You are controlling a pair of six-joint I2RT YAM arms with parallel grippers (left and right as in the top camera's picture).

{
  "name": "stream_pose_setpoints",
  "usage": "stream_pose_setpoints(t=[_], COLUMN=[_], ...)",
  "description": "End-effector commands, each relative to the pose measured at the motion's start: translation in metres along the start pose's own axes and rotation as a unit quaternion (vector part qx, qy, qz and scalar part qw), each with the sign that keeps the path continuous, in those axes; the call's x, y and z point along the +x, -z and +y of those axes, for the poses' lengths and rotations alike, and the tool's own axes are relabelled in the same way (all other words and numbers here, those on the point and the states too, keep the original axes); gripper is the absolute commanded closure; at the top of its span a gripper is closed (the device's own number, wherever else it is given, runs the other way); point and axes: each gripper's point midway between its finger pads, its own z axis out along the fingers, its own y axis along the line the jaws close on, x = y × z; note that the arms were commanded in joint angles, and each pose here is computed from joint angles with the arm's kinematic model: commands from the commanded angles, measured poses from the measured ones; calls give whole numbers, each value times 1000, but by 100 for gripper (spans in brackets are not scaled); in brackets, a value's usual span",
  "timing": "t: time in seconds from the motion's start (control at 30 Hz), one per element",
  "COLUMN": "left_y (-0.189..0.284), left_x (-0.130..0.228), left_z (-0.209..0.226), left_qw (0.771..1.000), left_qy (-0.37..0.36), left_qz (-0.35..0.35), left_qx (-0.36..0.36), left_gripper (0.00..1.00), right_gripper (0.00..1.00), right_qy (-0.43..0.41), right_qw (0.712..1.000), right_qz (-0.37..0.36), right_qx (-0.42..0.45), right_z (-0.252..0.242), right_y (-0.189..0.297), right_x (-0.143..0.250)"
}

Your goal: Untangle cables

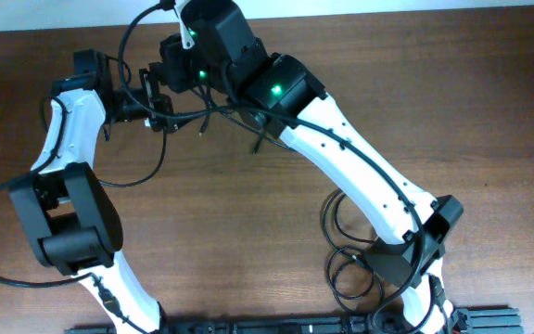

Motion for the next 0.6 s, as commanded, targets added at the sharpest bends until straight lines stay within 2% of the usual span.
stream_pose_setpoints(t=[0.0,0.17,0.27,0.37,0.47,0.57], left_y=[3,3,4,6,6,6], left_x=[5,4,-6,-6,-6,-6], left_z=[-4,-4,-4,-5,-5,-5], left_qw=[1000,1000,999,999,999,999], left_qy=[-10,-10,-10,-9,-10,-10], left_qz=[0,-3,-32,-32,-32,-32], left_qx=[5,4,3,5,5,5], left_gripper=[36,44,45,60,62,69], right_gripper=[96,96,96,96,96,96], right_qy=[-3,-3,-2,-2,-3,-3], right_qw=[1000,999,999,999,999,999], right_qz=[-10,-10,-17,-16,-15,-14], right_qx=[-30,-40,-39,-40,-39,-39], right_z=[16,20,19,19,19,19], right_y=[7,7,7,7,7,7], right_x=[-8,-8,-11,-11,-10,-10])
